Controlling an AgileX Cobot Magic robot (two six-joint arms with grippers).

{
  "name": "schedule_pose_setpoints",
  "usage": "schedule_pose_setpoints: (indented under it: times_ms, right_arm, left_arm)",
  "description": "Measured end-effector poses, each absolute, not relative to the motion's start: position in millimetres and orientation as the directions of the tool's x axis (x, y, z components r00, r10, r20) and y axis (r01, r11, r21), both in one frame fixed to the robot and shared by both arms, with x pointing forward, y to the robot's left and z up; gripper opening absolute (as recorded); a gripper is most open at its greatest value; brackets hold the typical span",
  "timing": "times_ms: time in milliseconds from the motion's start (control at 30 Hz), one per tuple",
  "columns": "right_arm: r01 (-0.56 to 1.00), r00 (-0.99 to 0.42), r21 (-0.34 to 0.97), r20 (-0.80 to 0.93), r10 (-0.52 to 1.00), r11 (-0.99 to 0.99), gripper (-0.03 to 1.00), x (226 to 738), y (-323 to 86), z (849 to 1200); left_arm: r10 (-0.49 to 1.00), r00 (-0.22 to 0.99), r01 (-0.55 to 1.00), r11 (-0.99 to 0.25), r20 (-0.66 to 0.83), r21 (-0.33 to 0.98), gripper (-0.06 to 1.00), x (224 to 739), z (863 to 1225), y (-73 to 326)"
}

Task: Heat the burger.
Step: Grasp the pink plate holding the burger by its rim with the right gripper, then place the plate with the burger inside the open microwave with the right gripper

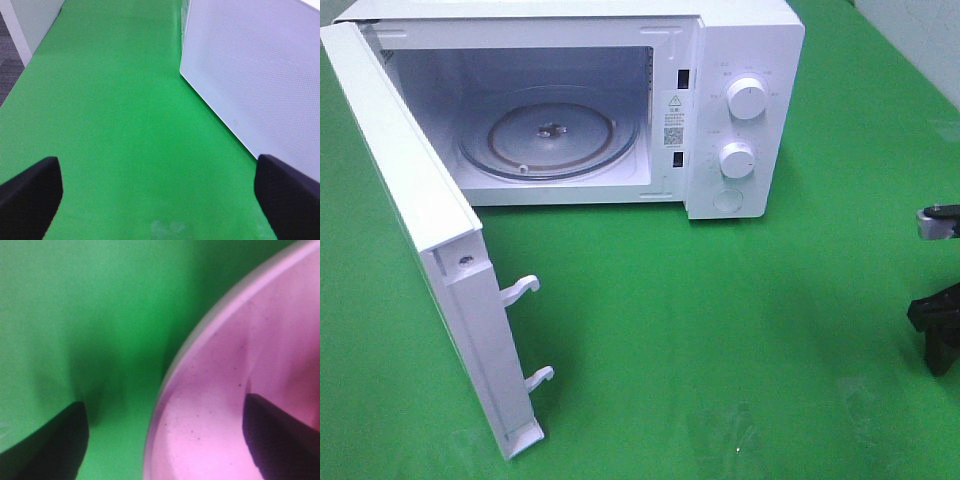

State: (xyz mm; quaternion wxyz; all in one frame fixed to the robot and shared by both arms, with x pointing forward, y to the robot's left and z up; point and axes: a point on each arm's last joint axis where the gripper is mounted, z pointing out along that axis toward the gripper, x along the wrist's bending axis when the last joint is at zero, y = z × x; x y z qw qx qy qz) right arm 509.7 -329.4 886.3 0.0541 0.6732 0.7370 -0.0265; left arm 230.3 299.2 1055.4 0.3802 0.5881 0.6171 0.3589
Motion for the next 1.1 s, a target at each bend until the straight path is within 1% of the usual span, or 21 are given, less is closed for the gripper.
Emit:
schedule_pose_setpoints:
  times_ms: [33, 100, 200, 233, 267, 300, 333, 400, 433, 467, 500, 533, 567, 600, 633, 667, 933, 1100]
  right_arm:
    - [0.995, -0.088, 0.034, -0.115, 0.989, 0.092, 0.77, 509.7, -329.4, 886.3]
    - [0.995, -0.088, 0.028, -0.114, 0.99, 0.092, 0.7, 509.7, -329.4, 884.4]
    - [0.995, -0.088, 0.031, -0.114, 0.989, 0.093, 0.68, 509.9, -329.3, 884.4]
    - [0.995, -0.088, 0.032, -0.114, 0.989, 0.093, 0.64, 510.0, -329.3, 884.4]
    - [0.995, -0.088, 0.032, -0.114, 0.989, 0.093, 0.64, 510.0, -329.3, 884.4]
    - [0.995, -0.088, 0.032, -0.114, 0.989, 0.093, 0.56, 510.0, -329.3, 884.4]
    - [0.995, -0.088, 0.032, -0.114, 0.989, 0.093, 0.56, 510.0, -329.3, 884.4]
    - [0.995, -0.087, 0.032, -0.114, 0.99, 0.092, 0.37, 510.0, -329.3, 884.4]
    - [0.995, -0.087, 0.032, -0.114, 0.99, 0.092, 0.37, 510.0, -329.3, 884.4]
    - [0.996, -0.077, 0.034, -0.116, 0.99, 0.081, 0.25, 510.1, -329.5, 884.4]
    - [0.996, -0.077, 0.034, -0.116, 0.99, 0.081, 0.25, 510.1, -329.5, 884.4]
    - [0.997, -0.071, 0.036, -0.116, 0.991, 0.075, 0.2, 510.3, -329.5, 884.8]
    - [0.997, -0.071, 0.036, -0.116, 0.991, 0.075, 0.2, 510.3, -329.5, 884.8]
    - [0.997, -0.059, 0.036, -0.114, 0.992, 0.064, 0.11, 510.3, -329.4, 885.5]
    - [0.997, -0.059, 0.036, -0.114, 0.992, 0.064, 0.11, 510.3, -329.4, 885.5]
    - [0.998, -0.046, 0.039, -0.112, 0.993, 0.051, 0.07, 510.2, -329.2, 887.0]
    - [0.999, -0.029, 0.041, -0.11, 0.993, 0.033, 0.07, 510.1, -329.1, 887.5]
    - [0.998, -0.052, 0.02, -0.142, 0.988, 0.056, 0.05, 509.0, -323.8, 887.8]
  left_arm:
    - [0.999, -0.019, 0.453, 0.051, -0.047, 0.89, 0.98, 230.3, 1055.4, 299.2]
    - [0.999, -0.019, 0.453, 0.051, -0.047, 0.89, 0.98, 230.3, 1055.4, 299.2]
    - [0.999, -0.019, 0.453, 0.051, -0.047, 0.89, 0.98, 230.3, 1055.4, 299.2]
    - [0.999, -0.019, 0.453, 0.051, -0.047, 0.89, 0.98, 230.3, 1055.4, 299.2]
    - [0.999, -0.019, 0.453, 0.051, -0.047, 0.89, 0.98, 230.3, 1055.4, 299.2]
    - [0.999, -0.019, 0.453, 0.051, -0.047, 0.89, 0.98, 230.3, 1055.4, 299.2]
    - [0.999, -0.019, 0.453, 0.051, -0.047, 0.89, 0.98, 230.3, 1055.4, 299.2]
    - [0.999, -0.019, 0.453, 0.051, -0.047, 0.89, 0.98, 230.3, 1055.4, 299.2]
    - [0.999, -0.019, 0.453, 0.051, -0.047, 0.89, 0.98, 230.3, 1055.4, 299.2]
    - [0.999, -0.019, 0.453, 0.051, -0.047, 0.89, 0.98, 230.3, 1055.4, 299.2]
    - [0.999, -0.019, 0.453, 0.051, -0.047, 0.89, 0.98, 230.3, 1055.4, 299.2]
    - [0.999, -0.019, 0.453, 0.051, -0.047, 0.89, 0.98, 230.3, 1055.4, 299.2]
    - [0.999, -0.019, 0.453, 0.051, -0.047, 0.89, 0.98, 230.3, 1055.4, 299.2]
    - [0.999, -0.019, 0.453, 0.051, -0.047, 0.89, 0.98, 230.3, 1055.4, 299.2]
    - [0.999, -0.019, 0.453, 0.051, -0.047, 0.89, 0.98, 230.3, 1055.4, 299.2]
    - [0.999, -0.019, 0.453, 0.051, -0.047, 0.89, 0.98, 230.3, 1055.4, 299.2]
    - [0.999, -0.019, 0.453, 0.051, -0.047, 0.89, 0.98, 230.3, 1055.4, 299.2]
    - [0.999, -0.019, 0.453, 0.051, -0.047, 0.89, 0.98, 230.3, 1055.4, 299.2]
